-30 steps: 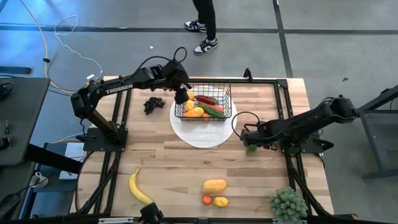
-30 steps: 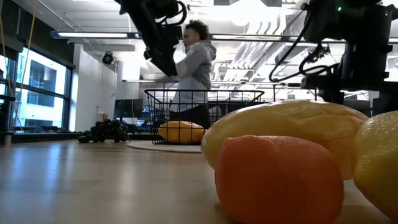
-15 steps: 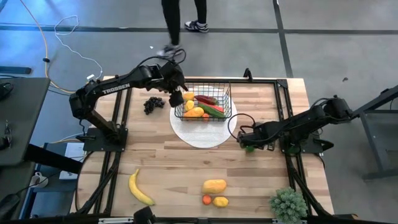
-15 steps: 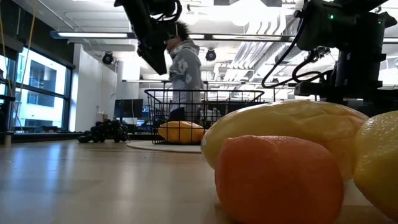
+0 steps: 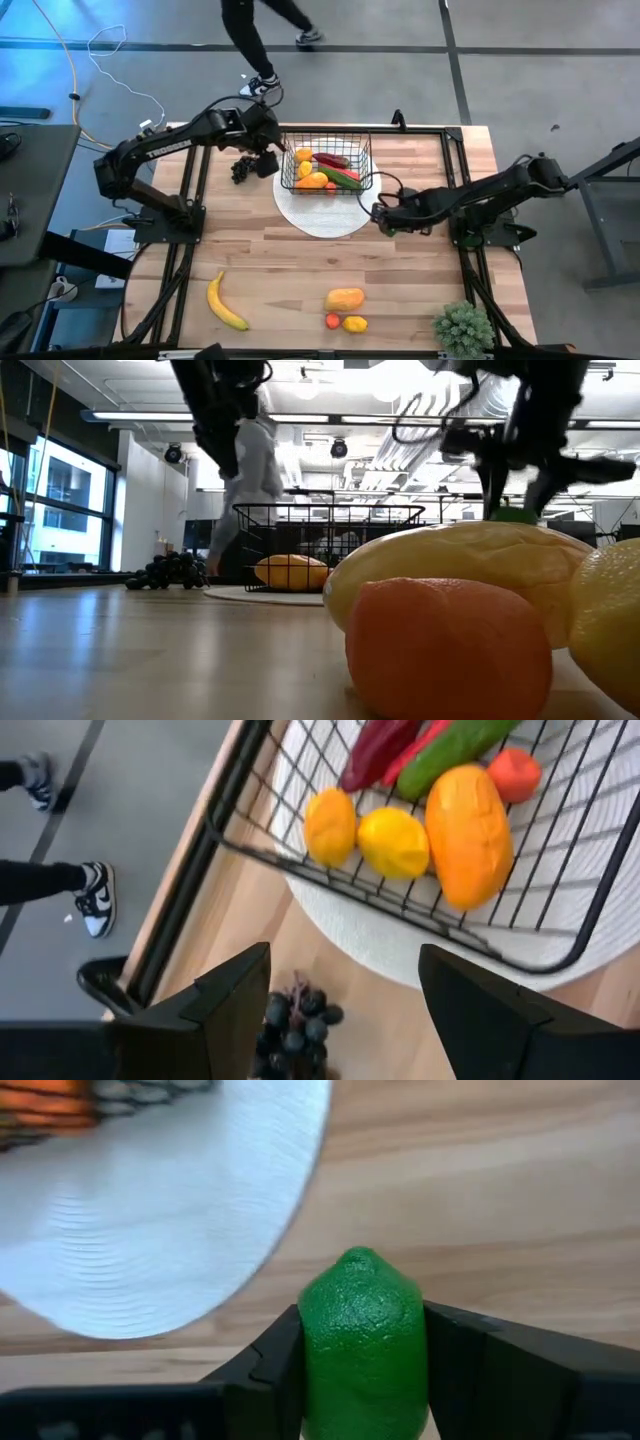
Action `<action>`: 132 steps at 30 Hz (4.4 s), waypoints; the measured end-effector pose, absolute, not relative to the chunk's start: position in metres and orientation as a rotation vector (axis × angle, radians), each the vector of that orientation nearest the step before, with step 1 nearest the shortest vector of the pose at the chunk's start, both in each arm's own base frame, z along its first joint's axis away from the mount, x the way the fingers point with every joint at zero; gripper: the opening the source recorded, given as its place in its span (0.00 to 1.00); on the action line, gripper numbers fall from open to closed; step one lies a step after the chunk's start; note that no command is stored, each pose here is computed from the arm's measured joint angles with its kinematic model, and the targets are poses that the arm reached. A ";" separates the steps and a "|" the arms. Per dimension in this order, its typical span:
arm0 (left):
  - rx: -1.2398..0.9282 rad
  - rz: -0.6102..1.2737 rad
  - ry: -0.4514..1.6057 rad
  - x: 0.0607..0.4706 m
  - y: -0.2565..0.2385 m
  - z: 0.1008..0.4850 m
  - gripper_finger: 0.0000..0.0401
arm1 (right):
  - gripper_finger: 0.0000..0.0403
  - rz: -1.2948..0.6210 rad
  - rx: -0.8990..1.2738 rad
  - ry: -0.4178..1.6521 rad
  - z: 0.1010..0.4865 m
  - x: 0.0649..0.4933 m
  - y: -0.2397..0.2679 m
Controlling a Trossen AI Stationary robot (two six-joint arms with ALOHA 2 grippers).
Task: Build produce basket
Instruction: Put the green lime into the black wire basket, then put the yellow banana into the black wire basket
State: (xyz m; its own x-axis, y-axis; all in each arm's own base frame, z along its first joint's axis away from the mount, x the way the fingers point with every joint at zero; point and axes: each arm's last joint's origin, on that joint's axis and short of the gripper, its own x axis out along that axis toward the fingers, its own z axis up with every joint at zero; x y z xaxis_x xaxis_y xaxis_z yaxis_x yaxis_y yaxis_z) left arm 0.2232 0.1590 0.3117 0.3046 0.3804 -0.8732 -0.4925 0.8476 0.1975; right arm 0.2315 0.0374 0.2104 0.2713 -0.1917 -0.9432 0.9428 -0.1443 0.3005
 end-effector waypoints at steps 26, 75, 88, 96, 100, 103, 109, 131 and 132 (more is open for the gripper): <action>-0.284 0.691 1.052 0.200 0.144 0.306 0.61 | 0.31 -0.894 0.698 0.539 0.332 0.273 -0.045; -0.502 0.705 0.997 0.212 0.123 0.305 0.61 | 0.55 -0.408 0.628 0.361 0.183 0.404 -0.182; -0.471 0.630 1.140 0.204 0.115 0.300 0.61 | 0.73 -0.360 0.706 0.364 0.210 0.396 -0.174; -0.377 0.539 1.169 0.208 0.097 0.302 0.61 | 0.73 -0.418 0.671 0.376 0.260 0.376 -0.144; -0.338 0.476 1.224 0.210 0.084 0.301 0.61 | 0.73 -0.428 0.694 0.391 0.278 0.367 -0.124; -0.310 0.439 1.237 0.212 0.075 0.301 0.61 | 0.73 -0.428 0.705 0.378 0.292 0.362 -0.106; -0.278 0.378 1.289 0.214 0.055 0.299 0.61 | 0.73 -0.417 0.685 0.342 0.310 0.358 -0.070; -0.489 0.502 1.419 0.190 -0.070 0.296 0.61 | 0.73 -0.273 0.765 0.484 0.304 0.357 0.033; -0.504 0.512 1.414 0.187 -0.077 0.296 0.61 | 0.73 -0.259 0.762 0.490 0.304 0.357 0.038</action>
State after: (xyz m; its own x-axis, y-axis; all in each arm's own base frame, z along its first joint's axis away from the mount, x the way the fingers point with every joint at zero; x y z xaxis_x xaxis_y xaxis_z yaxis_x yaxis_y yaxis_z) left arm 0.1872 -0.0772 0.2964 0.0868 0.0351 -0.9956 -0.6108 0.7914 -0.0254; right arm 0.3568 0.0383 0.3044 0.8576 -0.0494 -0.5119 0.3955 0.6997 0.5950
